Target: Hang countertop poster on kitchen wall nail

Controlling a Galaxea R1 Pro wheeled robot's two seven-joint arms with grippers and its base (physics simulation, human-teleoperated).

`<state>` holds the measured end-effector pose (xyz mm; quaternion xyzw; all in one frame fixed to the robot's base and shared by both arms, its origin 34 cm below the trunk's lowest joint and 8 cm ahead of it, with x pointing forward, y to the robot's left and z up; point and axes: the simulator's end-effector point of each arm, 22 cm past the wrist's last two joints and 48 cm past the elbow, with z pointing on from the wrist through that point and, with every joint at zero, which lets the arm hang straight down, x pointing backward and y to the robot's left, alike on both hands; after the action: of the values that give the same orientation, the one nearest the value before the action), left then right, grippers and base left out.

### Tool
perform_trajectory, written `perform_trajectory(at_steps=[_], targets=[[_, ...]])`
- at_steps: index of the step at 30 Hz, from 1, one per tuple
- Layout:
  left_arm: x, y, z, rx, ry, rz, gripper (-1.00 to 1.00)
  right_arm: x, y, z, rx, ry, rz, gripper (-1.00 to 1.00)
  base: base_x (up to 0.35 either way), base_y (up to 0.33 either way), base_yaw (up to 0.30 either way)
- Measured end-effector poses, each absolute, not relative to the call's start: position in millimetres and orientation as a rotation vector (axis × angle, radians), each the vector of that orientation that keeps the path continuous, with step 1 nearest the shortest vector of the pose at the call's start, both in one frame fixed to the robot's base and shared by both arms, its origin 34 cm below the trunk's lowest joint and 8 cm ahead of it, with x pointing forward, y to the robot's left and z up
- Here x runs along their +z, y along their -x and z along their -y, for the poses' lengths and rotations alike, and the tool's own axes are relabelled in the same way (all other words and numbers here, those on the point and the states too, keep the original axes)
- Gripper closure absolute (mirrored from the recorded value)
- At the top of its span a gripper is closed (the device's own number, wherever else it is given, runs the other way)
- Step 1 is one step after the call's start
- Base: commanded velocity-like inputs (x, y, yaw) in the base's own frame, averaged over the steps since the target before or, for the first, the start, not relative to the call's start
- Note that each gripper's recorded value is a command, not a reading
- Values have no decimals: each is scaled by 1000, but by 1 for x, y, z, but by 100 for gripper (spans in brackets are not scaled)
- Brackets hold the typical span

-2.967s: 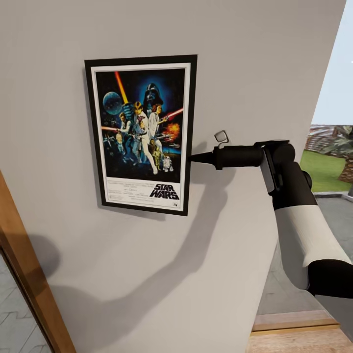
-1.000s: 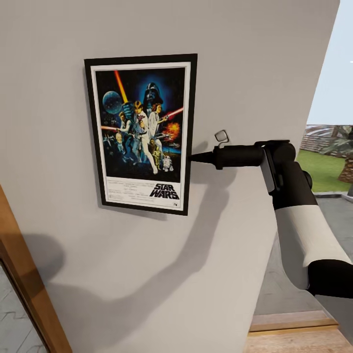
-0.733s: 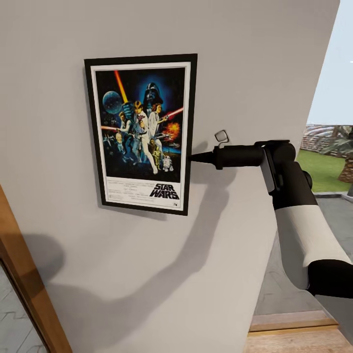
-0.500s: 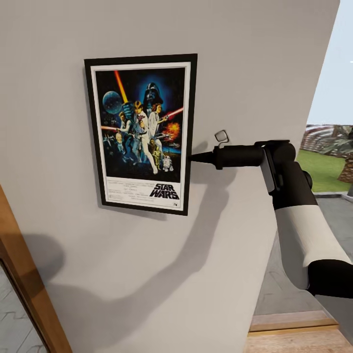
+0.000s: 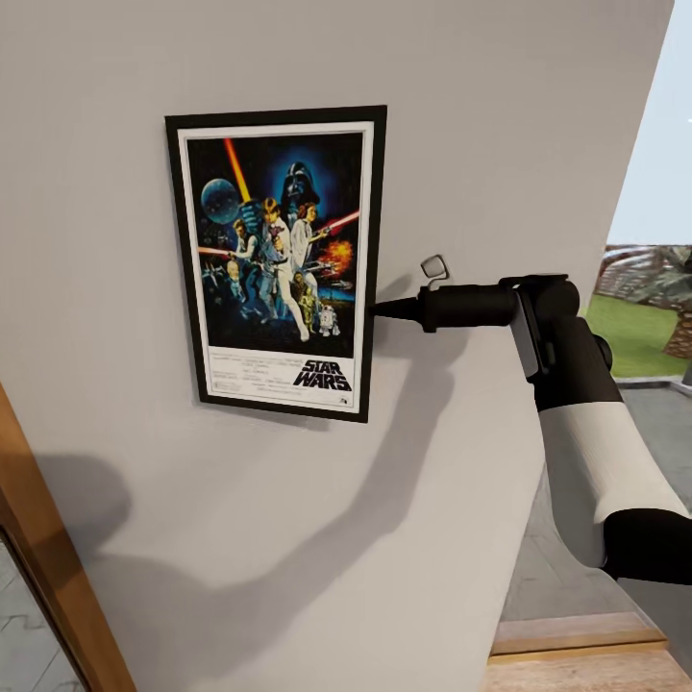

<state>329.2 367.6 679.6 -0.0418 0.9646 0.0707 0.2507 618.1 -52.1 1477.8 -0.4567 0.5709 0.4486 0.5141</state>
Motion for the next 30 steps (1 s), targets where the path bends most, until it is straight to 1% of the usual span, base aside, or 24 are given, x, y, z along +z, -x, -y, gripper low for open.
perform_trajectory(at_steps=[30], targets=[[682,-332,-372,201,115,-2610,-100,1479,-617,54,1109,1079,-1385,100,6,0,0]])
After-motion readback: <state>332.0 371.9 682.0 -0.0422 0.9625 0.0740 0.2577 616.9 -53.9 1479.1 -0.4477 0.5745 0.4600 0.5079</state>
